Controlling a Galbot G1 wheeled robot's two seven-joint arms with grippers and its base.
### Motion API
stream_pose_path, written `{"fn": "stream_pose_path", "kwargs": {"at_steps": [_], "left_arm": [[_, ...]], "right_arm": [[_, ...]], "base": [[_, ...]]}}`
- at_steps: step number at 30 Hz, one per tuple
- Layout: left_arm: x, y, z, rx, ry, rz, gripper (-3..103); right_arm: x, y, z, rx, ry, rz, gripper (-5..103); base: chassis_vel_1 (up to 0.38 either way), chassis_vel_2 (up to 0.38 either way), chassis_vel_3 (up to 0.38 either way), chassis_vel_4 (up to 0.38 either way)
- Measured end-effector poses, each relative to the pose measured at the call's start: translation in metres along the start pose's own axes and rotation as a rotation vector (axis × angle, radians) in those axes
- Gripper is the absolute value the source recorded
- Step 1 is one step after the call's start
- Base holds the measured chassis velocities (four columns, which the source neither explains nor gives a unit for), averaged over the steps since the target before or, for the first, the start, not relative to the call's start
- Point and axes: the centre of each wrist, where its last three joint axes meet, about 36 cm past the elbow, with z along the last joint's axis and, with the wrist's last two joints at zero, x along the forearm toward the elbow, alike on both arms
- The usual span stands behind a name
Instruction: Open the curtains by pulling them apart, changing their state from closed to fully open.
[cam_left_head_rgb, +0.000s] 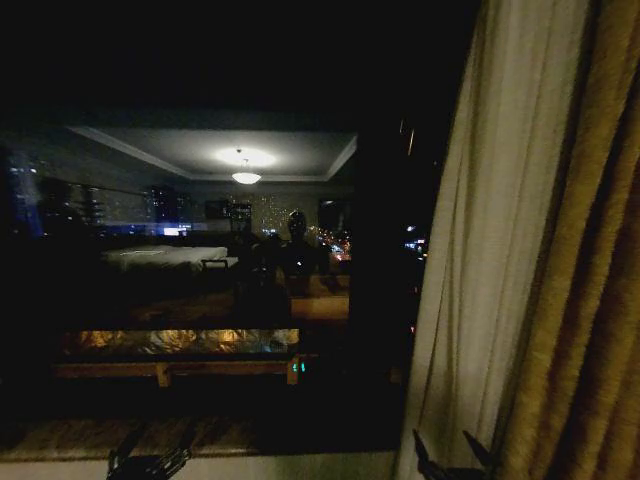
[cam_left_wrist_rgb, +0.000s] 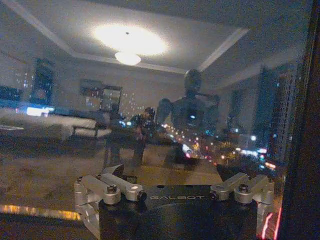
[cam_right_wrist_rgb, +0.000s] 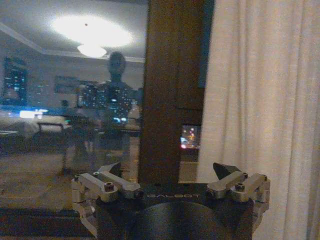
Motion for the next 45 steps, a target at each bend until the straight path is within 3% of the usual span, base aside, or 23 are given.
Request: {"fn": "stream_pose_path", "kwargs": {"at_steps": [5,6,9,18,27,45], "left_arm": [[0.003,0.001,0.006,0.015,0.025,0.001,100],[0.004,0.003,0.007,0.013,0.026,-0.003,100],[0.004,0.007,0.007,0.002,0.022,-0.001,100],[0.003,0.012,0.005,-0.003,0.018,0.007,100],[0.004,0.029,0.012,-0.017,0.04,0.002,100],[0.001,0.027,0.014,-0.009,0.032,0.018,100]], "right_arm": [[-0.004,0.009,0.007,0.034,0.019,-0.021,100],[-0.006,0.009,0.01,0.071,0.016,-0.025,100],[-0.01,0.007,0.015,0.098,-0.01,-0.041,100],[-0.007,0.007,0.014,0.098,-0.018,-0.04,100],[-0.008,-0.009,0.014,0.104,0.0,0.025,100],[0.004,0.01,0.013,0.154,-0.007,-0.045,100]], "base": [[0.238,-0.071,-0.236,0.092],[0.204,-0.029,-0.166,0.052],[0.079,-0.019,-0.094,0.003],[0.006,0.0,0.004,-0.004],[0.0,0.0,0.0,0.0],[0.036,0.033,-0.027,-0.04]]}}
